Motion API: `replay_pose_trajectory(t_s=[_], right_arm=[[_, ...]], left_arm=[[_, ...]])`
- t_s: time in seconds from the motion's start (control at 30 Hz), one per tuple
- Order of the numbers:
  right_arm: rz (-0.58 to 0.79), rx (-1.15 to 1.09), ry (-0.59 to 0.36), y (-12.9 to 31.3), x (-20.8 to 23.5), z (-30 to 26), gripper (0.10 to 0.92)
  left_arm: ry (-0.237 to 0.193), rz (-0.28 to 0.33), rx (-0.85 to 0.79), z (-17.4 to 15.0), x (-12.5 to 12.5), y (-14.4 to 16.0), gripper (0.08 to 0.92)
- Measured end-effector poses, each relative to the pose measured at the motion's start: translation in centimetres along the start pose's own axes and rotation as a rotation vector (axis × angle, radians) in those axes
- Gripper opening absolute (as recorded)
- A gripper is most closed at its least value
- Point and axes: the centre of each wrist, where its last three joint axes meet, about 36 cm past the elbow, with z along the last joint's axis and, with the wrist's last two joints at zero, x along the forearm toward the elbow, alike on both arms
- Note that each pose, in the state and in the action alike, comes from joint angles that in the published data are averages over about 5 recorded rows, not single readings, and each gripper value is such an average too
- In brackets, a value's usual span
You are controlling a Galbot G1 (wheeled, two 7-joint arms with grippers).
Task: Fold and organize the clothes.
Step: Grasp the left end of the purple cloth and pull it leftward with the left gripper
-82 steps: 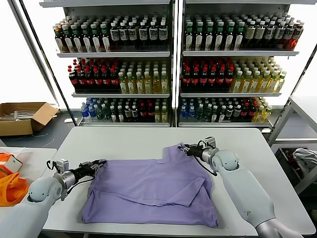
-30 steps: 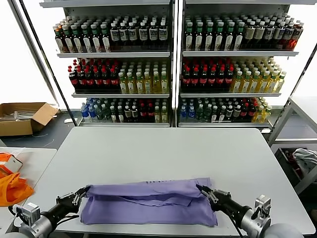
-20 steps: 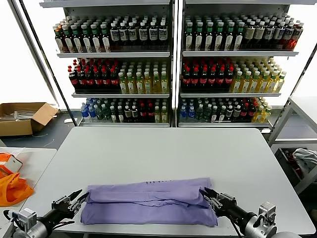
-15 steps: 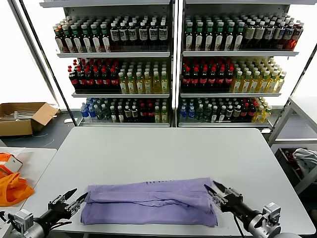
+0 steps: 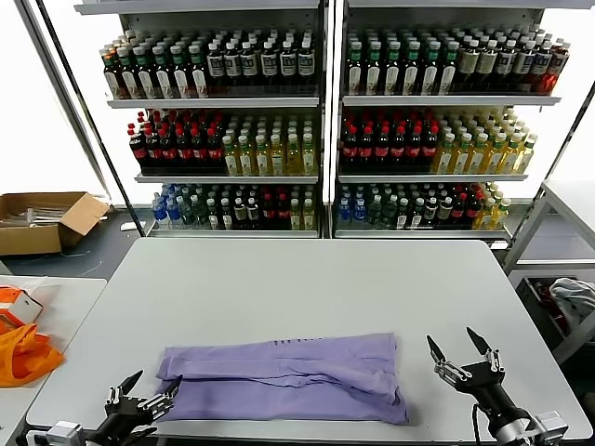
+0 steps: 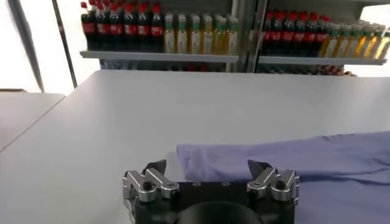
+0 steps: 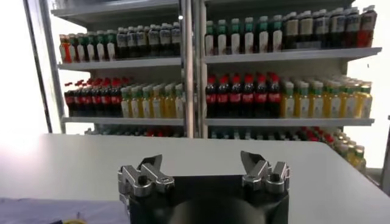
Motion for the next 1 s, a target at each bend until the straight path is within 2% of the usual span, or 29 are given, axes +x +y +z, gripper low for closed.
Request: replay_pose_trajectory(t_s=[0.27, 0.57, 0.67, 1.0], right_arm=[[0.009, -0.012, -0.021, 0.6, 0.8, 0.3, 0.823], [0.013, -0.033, -0.037, 1.3, 1.0, 0.3, 0.823], [0.015, -0.044, -0.045, 1.5, 0.9, 0.0, 0.823], [0.035, -0.073, -0.051, 1.3, 0.9, -0.8, 0.823]], left_arm=[[-0.017, -0.063, 0.068, 0.4, -1.8, -1.3, 0.823], [0.006, -0.088, 0.099, 1.9, -2.8, -2.5, 0.812], [0.012, -0.089, 0.103, 2.3, -3.0, -2.9, 0.755], [0.011, -0.103, 0.084, 3.2, -3.3, -2.6, 0.462]])
